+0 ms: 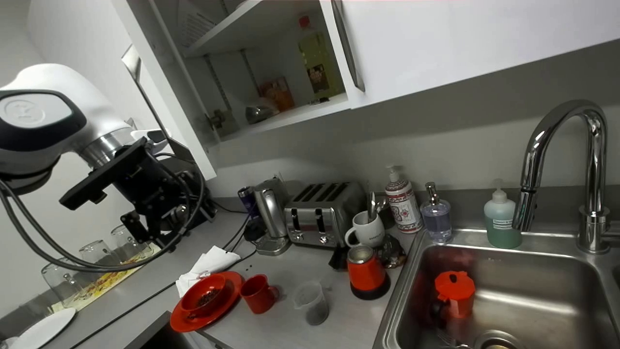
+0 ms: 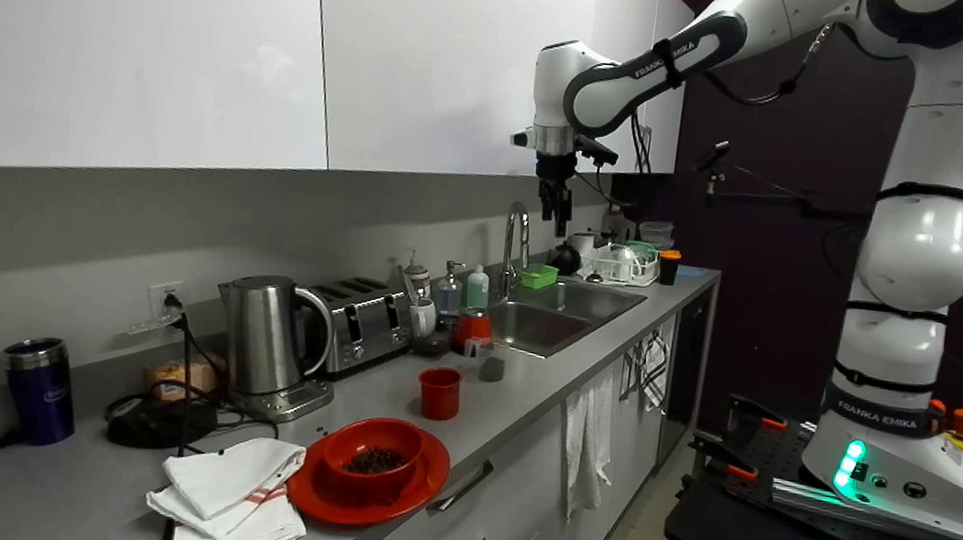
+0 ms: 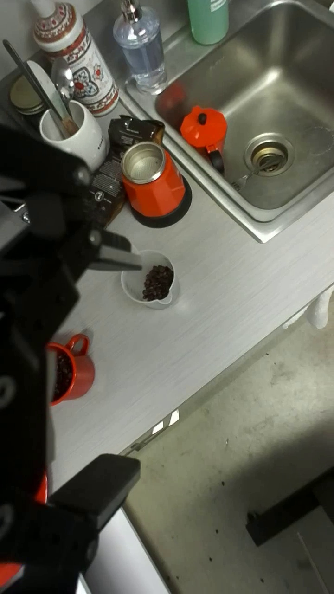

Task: Open the wall cabinet door

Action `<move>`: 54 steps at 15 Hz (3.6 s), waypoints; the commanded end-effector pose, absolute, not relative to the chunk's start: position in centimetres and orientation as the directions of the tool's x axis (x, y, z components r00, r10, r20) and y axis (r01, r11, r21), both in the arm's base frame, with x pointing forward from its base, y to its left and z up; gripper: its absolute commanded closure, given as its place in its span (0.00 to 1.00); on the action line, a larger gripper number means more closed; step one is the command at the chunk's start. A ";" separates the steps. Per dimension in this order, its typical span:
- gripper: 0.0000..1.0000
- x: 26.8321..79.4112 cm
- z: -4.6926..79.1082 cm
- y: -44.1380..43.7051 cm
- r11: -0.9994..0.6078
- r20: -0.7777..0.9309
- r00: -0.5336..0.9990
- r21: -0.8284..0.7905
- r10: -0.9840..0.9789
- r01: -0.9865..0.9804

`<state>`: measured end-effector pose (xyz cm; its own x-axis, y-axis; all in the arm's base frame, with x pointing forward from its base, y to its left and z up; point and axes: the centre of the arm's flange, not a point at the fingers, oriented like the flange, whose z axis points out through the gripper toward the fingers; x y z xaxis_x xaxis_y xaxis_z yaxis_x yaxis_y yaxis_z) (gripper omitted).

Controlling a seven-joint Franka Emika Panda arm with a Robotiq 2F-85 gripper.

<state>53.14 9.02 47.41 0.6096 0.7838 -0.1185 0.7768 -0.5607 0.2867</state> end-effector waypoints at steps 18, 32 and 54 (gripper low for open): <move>0.00 50.3 46.5 13.5 -0.403 -0.228 0.451 0.230 0.863 0.886; 0.00 43.5 47.5 10.7 -0.410 -0.215 0.455 0.223 0.864 0.884; 0.00 40.8 56.0 -8.5 -0.791 0.445 0.693 0.059 0.567 0.609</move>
